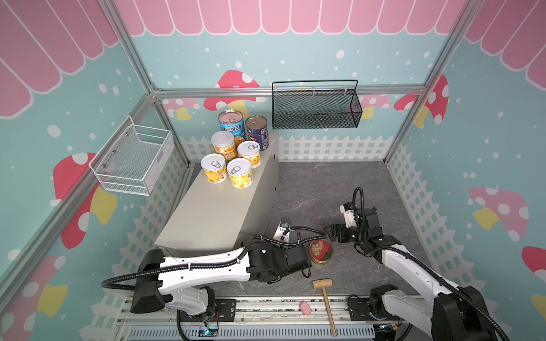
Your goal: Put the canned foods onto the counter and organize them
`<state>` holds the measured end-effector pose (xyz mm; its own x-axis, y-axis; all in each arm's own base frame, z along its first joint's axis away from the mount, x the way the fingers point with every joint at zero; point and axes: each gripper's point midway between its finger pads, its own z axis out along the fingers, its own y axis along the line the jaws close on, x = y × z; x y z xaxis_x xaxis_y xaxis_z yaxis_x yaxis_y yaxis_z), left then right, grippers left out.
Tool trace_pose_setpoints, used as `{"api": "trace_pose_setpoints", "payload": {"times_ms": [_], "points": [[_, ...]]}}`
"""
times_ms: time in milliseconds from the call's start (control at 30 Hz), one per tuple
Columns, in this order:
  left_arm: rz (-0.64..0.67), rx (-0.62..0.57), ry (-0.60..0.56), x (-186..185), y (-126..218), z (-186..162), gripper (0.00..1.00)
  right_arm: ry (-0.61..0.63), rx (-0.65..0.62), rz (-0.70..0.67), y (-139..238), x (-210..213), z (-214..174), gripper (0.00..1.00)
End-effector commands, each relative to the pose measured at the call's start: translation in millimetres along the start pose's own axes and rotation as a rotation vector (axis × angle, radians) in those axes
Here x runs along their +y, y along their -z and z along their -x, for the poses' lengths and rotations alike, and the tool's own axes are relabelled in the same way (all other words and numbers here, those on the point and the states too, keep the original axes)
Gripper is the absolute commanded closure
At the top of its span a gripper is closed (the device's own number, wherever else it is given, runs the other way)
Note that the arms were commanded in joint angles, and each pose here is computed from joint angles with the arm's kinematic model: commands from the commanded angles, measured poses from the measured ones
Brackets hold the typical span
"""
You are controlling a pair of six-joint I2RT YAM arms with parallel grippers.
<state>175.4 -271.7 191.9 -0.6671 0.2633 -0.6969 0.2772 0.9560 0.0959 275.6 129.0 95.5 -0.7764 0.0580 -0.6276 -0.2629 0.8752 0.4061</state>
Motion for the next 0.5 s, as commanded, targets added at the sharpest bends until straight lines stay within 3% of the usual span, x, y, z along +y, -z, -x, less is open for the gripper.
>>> {"api": "trace_pose_setpoints", "payload": {"times_ms": [0, 200, 467], "points": [[-0.142, -0.014, -0.026, -47, 1, 9, 0.03, -0.011, 0.024, -0.022, 2, -6, -15, 0.08], [-0.242, 0.021, -0.028, -87, -17, 2, 0.02, -0.070, 0.026, -0.073, 8, -16, -27, 0.10], [-0.357, 0.119, 0.091, -97, -55, -13, 0.03, -0.176, -0.018, -0.123, 19, -26, -39, 0.12]]}}
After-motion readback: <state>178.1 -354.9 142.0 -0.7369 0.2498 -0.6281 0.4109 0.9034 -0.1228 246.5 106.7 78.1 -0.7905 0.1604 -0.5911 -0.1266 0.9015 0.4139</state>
